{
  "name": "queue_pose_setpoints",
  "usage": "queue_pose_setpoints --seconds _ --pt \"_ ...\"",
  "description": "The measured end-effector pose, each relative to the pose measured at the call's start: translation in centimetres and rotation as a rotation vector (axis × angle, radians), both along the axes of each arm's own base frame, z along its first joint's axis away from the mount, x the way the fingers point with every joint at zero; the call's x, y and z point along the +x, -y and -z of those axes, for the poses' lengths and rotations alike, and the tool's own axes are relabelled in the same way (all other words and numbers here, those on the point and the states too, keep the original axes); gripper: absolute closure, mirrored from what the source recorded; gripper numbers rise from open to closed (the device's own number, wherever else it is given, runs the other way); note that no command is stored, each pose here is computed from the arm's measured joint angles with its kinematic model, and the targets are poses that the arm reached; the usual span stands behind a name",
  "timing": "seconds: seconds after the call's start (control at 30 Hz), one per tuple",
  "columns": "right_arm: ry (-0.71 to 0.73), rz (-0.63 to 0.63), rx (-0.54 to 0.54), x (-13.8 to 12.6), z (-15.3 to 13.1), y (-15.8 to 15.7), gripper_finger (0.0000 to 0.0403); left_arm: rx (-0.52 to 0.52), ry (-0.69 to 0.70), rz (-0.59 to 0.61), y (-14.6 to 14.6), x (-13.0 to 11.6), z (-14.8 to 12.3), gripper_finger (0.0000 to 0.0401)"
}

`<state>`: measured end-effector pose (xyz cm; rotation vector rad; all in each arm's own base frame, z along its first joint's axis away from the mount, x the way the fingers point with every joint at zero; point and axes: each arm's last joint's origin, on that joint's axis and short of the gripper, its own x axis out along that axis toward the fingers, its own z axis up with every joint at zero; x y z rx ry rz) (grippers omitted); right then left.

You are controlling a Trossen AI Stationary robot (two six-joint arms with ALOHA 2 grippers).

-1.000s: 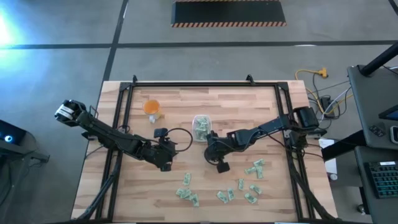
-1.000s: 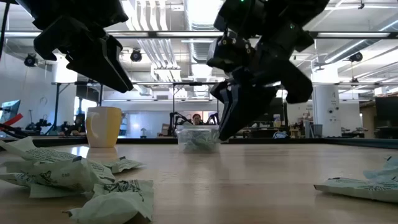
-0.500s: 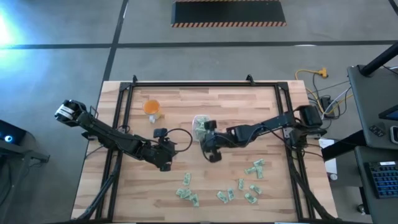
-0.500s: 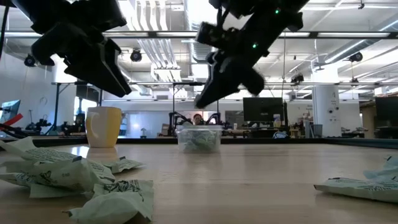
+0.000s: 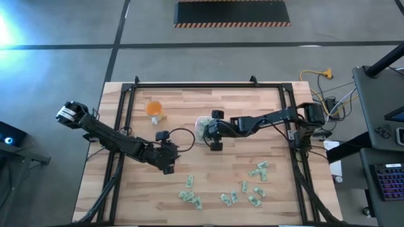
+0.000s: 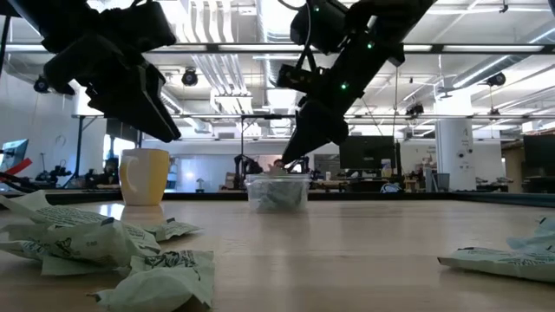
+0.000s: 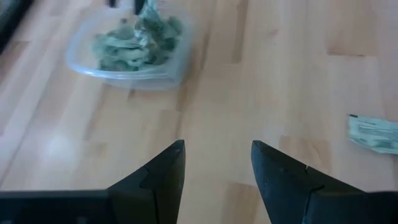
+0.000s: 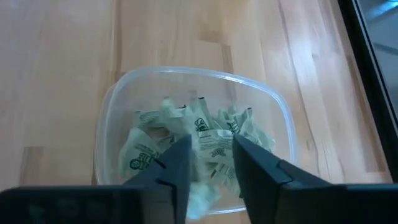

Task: Pick and place Stevia / Truvia into bins
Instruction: Put the stevia packet into the bin

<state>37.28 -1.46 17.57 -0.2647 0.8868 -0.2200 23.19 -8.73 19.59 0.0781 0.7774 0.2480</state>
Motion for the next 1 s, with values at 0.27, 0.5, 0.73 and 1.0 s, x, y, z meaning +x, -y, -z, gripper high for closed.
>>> queue_pose_setpoints --seconds 0.27,0.5,0.73,1.0 --pt "0.007 -0.042 -0.015 -0.6 -1.9 -0.9 0.0248 -0.081 0.006 0.211 1.3 1.5 1.0 0.0232" --pt "0.035 -0.064 0.007 -2.4 -4.5 -2.4 0.0246 -0.152 0.006 0.427 2.6 3.4 2.8 0.0232" --pt "0.034 -0.038 0.051 -4.9 -5.5 -3.1 0.0259 -0.222 -0.039 0.485 2.8 4.8 5.0 0.0232" --pt "0.048 -0.014 0.070 -6.7 -5.7 -3.0 0.0266 -0.283 -0.081 0.496 2.3 5.9 6.5 0.0232"
